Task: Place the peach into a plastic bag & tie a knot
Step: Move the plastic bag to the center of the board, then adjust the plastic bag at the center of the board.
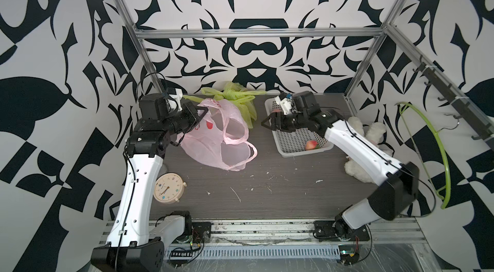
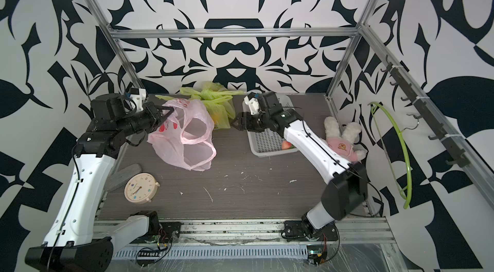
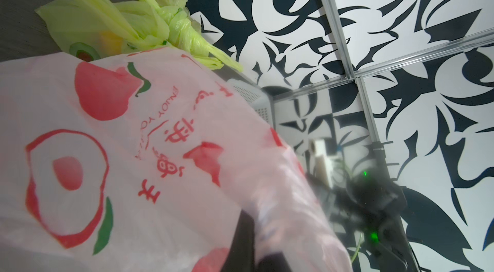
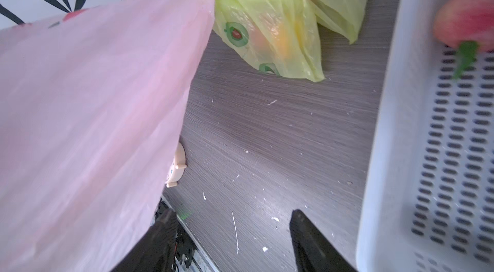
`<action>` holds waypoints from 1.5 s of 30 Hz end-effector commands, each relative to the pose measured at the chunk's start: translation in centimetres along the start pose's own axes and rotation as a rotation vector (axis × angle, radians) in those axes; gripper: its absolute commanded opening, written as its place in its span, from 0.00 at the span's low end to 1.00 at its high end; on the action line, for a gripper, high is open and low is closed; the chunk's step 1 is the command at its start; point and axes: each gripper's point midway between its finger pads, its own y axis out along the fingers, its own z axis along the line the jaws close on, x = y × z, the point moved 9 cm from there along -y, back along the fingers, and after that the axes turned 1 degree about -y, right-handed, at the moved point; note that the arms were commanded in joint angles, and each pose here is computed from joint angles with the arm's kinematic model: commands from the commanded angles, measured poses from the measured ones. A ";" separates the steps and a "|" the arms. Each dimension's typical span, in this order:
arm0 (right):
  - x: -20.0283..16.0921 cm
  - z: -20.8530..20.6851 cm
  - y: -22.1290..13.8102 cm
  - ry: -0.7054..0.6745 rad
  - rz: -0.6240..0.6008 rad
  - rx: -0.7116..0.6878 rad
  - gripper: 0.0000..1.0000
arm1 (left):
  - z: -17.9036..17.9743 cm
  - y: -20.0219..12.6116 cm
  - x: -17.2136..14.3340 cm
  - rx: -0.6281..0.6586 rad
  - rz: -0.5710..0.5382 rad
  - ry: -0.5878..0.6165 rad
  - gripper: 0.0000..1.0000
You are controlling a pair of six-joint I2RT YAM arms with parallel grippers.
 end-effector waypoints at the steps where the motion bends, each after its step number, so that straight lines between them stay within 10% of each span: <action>1: -2.2 0.4 -1.9 -0.038 -0.004 -0.010 0.71 | -0.4 0.1 0.1 -0.015 -0.030 0.021 0.00; 13: -7.2 9.2 -1.9 -0.294 0.066 0.234 0.72 | -0.4 0.2 -0.3 -0.001 -0.033 0.030 0.00; 27: -5.2 11.9 1.9 -0.283 0.038 0.284 0.72 | -0.7 -0.3 -1.4 -0.008 -0.020 0.035 0.00; 34: -1.1 10.5 0.6 -0.256 -0.013 0.218 0.16 | 1.0 -0.7 -3.3 0.081 0.072 0.051 0.00; 45: 5.8 6.0 5.3 -0.197 0.216 0.072 0.00 | 5.0 3.0 -10.4 0.038 0.383 0.013 0.00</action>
